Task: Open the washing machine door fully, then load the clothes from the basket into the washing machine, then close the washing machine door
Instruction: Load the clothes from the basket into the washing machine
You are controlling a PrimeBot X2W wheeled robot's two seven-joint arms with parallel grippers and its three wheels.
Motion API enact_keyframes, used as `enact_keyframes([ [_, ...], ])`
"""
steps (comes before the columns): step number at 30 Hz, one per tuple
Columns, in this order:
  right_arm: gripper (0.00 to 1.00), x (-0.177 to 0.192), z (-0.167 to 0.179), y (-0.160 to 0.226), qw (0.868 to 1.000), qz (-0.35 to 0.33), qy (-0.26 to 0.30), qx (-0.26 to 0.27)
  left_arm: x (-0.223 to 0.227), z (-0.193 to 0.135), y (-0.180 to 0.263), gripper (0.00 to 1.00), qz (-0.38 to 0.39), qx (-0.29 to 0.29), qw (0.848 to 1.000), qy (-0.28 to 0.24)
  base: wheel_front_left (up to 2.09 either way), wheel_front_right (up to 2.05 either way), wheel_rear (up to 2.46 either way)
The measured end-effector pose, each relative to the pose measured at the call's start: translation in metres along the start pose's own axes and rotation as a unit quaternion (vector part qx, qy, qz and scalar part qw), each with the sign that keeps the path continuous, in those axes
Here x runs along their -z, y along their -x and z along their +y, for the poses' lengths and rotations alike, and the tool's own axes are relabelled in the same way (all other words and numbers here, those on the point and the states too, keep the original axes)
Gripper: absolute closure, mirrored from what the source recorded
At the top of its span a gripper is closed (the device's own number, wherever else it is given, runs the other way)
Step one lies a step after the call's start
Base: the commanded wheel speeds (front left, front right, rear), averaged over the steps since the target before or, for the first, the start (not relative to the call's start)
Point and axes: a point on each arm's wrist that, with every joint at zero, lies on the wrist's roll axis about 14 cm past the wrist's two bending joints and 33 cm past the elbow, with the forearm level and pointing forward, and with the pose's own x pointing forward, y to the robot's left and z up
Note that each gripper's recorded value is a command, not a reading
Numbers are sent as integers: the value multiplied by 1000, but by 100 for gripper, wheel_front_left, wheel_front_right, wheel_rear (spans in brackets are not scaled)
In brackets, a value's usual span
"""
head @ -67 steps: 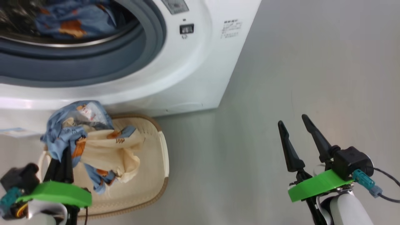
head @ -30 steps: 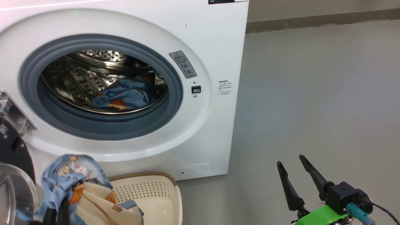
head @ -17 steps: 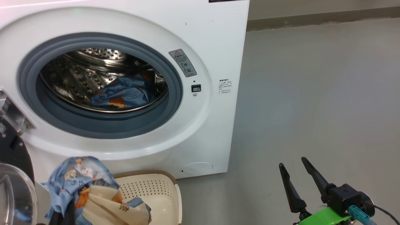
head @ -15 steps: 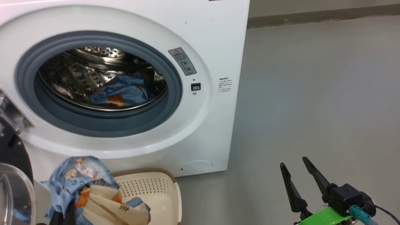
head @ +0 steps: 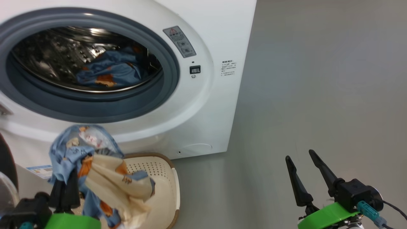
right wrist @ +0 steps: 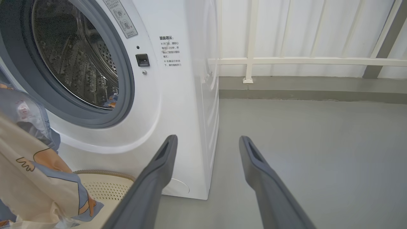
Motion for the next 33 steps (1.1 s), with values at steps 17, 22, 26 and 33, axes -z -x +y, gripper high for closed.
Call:
enact_keyframes([
  [17,0,18,-25,-2,999,28,7,36,17,-26,-98,100,3,61,998,-20,0,0,0],
  [22,0,23,-29,-5,998,36,6,43,20,-30,-124,100,4,73,997,-27,0,0,0],
  [26,0,30,-34,-6,998,46,7,49,25,-30,-149,100,7,77,996,-33,0,0,0],
  [33,0,42,-43,-10,996,63,12,60,44,-31,-185,100,29,79,996,-35,0,0,0],
])
